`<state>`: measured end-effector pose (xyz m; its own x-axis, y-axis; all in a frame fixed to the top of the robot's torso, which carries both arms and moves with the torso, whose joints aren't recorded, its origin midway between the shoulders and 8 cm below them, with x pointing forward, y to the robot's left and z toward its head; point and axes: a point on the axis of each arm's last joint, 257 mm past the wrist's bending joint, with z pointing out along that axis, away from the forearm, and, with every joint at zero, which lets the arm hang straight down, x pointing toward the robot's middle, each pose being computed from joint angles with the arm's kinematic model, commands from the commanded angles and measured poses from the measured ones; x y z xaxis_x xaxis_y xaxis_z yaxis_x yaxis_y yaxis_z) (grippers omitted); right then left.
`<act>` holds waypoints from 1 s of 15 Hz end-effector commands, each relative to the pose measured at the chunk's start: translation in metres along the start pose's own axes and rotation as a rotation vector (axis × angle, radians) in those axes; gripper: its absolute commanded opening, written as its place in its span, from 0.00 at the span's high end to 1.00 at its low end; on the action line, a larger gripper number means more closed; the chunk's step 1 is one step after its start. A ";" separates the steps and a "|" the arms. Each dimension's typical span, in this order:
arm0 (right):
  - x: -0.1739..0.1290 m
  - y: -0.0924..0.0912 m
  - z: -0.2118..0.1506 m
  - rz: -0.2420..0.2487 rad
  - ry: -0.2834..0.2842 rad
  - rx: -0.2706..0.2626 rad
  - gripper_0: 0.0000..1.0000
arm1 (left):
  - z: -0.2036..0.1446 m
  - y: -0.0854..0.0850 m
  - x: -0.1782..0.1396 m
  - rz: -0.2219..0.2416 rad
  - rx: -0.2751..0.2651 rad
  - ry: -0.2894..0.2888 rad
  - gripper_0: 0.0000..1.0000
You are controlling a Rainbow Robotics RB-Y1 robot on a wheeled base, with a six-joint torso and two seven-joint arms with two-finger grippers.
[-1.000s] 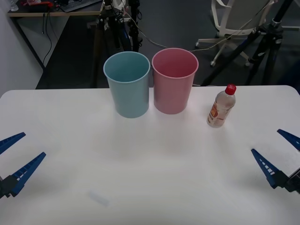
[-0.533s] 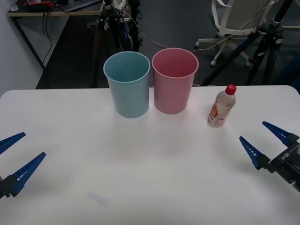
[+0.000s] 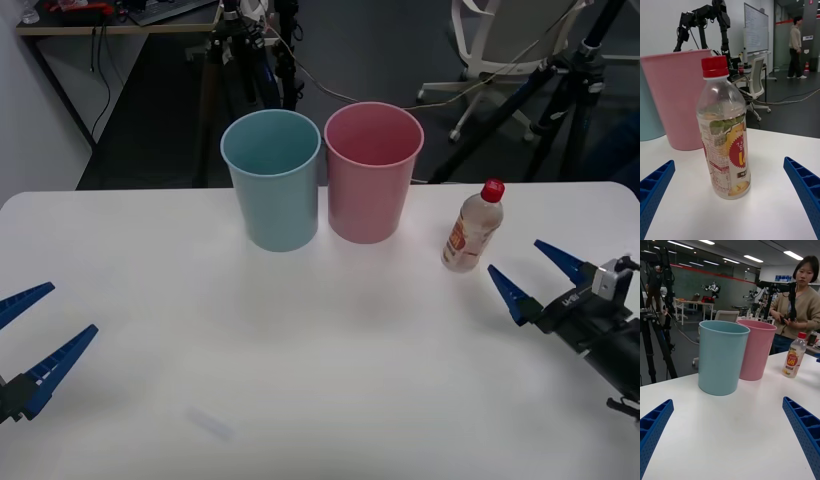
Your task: Grasp the object on the table and drop it into the matching bin: aluminum can to the light blue bin, PET bottle to the pink bin.
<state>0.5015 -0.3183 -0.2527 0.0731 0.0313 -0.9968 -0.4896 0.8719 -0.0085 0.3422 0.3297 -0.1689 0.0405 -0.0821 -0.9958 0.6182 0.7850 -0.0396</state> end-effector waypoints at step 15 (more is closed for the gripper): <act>0.014 0.014 0.083 -0.018 0.028 0.066 0.00 | 0.000 0.000 0.000 0.000 0.000 0.000 0.00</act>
<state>0.5652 -0.2678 -0.2610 0.0572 0.0047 -0.9984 -0.4308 0.9022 -0.0205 0.3422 0.3297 -0.1689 0.0405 -0.0821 -0.9958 0.6182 0.7850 -0.0396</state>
